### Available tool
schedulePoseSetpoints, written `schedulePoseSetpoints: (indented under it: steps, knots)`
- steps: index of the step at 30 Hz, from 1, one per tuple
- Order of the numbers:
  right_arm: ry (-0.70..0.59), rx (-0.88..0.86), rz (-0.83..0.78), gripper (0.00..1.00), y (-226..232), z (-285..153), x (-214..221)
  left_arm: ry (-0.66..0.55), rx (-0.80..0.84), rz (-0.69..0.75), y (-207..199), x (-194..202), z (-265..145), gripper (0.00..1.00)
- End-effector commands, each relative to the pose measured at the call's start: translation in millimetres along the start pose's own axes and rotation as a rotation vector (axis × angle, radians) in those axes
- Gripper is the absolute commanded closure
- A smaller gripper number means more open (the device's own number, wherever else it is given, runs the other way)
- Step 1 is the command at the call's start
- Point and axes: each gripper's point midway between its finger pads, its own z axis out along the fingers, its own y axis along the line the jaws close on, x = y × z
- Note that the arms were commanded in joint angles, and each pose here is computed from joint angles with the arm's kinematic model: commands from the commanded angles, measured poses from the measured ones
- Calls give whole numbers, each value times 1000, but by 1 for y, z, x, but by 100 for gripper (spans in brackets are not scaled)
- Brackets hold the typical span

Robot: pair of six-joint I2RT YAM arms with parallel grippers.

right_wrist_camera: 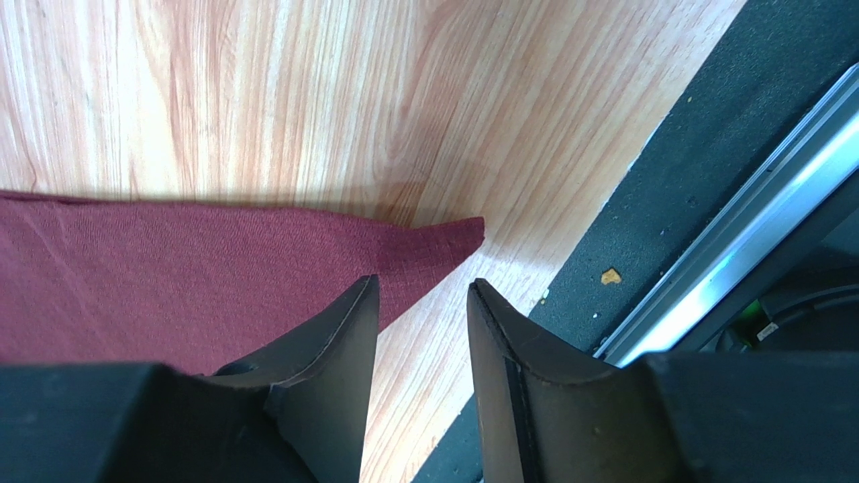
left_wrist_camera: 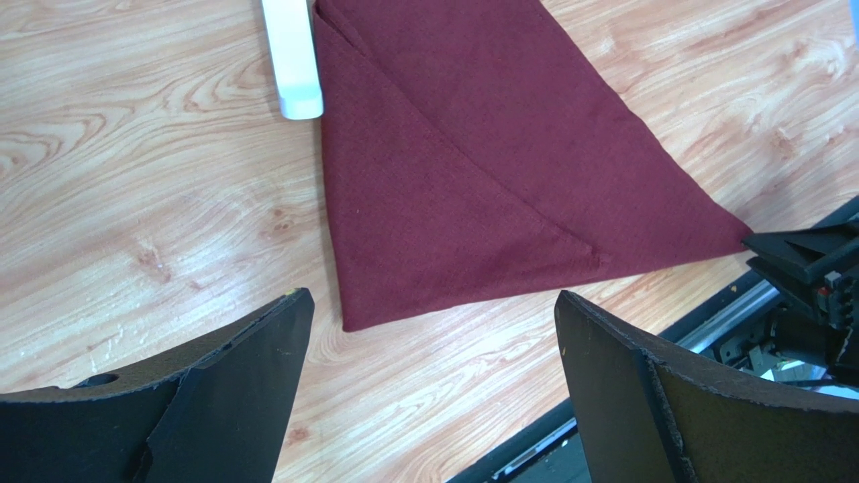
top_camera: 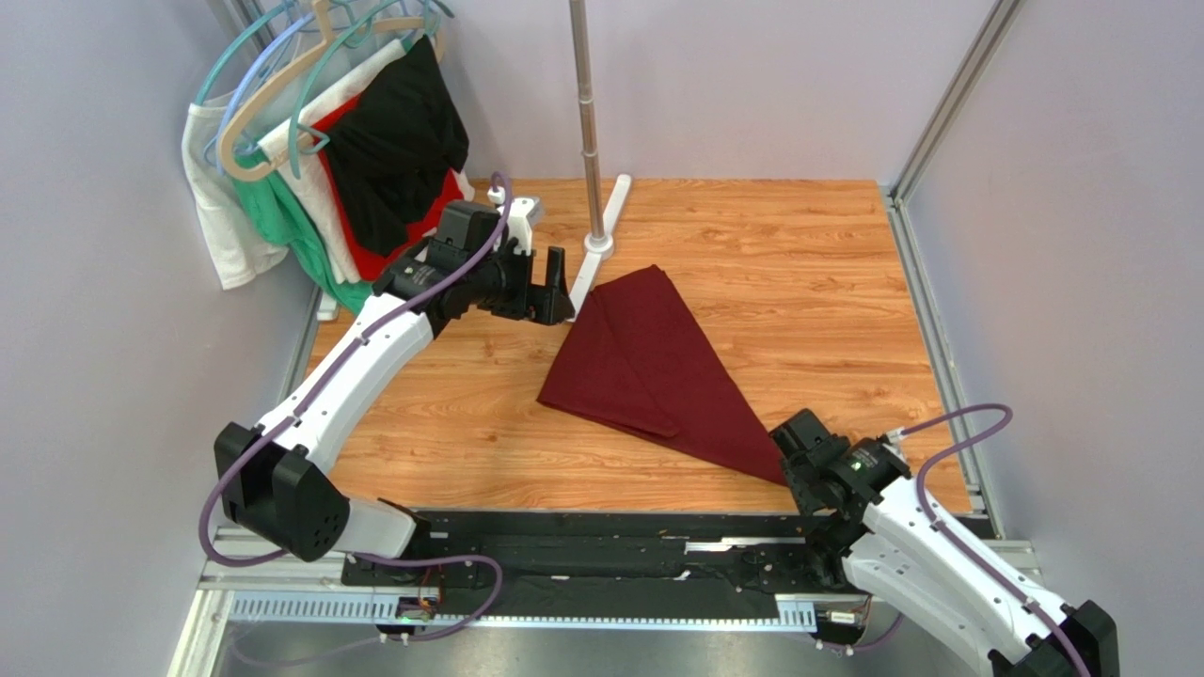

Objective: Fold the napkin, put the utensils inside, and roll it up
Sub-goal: Fold the napkin at the center of the board.

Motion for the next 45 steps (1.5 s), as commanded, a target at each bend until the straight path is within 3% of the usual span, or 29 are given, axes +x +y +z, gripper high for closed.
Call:
schedulePoseSetpoints:
  steps: [1,5,8,12,17,25,30,35,45]
  knots:
    - [-67,-14,67,58,8,6,-11,-44,28,35,-7,-8,-12,1]
    - [-62,-26,79,57,15,8,-10,-37,39,34,-8,-6,-11,1]
    - [-47,-32,96,49,19,10,-7,-36,50,34,-10,-6,-12,1]
    - [0,-25,110,48,19,16,4,-35,50,36,-10,-6,-12,1]
    - [76,-25,137,51,18,19,20,-38,51,35,-10,-6,-13,1]
    - [76,7,138,55,8,24,22,-42,55,32,-9,-7,-14,1]
    - [70,36,141,67,-2,23,19,-45,59,32,-10,-8,-15,1]
    - [31,29,141,72,-3,15,7,-44,68,31,-12,-8,-15,1]
    - [-9,59,112,66,-7,15,1,-41,81,31,-14,-7,-15,1]
